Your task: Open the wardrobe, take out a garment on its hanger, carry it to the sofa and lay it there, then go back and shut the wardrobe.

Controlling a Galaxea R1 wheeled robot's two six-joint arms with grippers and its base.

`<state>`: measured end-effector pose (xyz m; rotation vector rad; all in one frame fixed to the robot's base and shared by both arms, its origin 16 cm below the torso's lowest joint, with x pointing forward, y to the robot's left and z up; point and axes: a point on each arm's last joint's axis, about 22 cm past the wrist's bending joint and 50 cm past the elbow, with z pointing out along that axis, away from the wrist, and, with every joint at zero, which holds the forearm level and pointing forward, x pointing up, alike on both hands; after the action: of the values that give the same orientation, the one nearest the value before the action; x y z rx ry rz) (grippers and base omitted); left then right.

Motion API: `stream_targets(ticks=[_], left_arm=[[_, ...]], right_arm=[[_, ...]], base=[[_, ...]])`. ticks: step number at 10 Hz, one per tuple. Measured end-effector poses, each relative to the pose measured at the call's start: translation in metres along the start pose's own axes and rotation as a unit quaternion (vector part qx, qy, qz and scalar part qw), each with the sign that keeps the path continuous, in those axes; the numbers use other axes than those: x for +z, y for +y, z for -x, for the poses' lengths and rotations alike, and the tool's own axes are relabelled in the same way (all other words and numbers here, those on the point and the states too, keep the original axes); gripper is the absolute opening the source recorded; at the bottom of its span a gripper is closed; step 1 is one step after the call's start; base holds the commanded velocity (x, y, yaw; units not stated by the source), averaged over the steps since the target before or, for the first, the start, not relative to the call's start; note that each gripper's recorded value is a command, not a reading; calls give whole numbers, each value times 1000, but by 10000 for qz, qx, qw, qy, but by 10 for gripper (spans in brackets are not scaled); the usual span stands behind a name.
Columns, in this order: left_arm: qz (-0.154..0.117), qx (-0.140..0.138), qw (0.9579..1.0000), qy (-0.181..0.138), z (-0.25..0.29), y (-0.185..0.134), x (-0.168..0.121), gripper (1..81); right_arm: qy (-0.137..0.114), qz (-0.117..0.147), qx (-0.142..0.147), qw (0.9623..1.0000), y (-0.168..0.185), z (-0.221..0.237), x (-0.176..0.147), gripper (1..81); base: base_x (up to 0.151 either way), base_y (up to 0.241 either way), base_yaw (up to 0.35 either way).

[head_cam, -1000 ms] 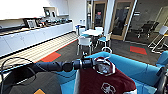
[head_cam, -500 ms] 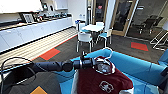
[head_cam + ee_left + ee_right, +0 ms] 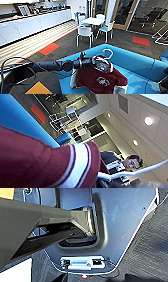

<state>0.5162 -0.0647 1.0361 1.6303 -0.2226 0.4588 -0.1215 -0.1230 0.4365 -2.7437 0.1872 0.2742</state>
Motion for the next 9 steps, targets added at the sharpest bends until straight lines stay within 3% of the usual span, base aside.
stream_targets(ticks=[3, 9], left_arm=[[109, -4, 9999, -39, 5, 7, 11, 10], [545, 1, 9977, -396, 35, 38, 85, 10]], right_arm=[[-40, 1, 12, 10000, 0, 7, 0, 811], [-40, 1, 13, 10000, 0, 7, 0, 811]], base=[[0, 0, 0], [0, 0, 0]])
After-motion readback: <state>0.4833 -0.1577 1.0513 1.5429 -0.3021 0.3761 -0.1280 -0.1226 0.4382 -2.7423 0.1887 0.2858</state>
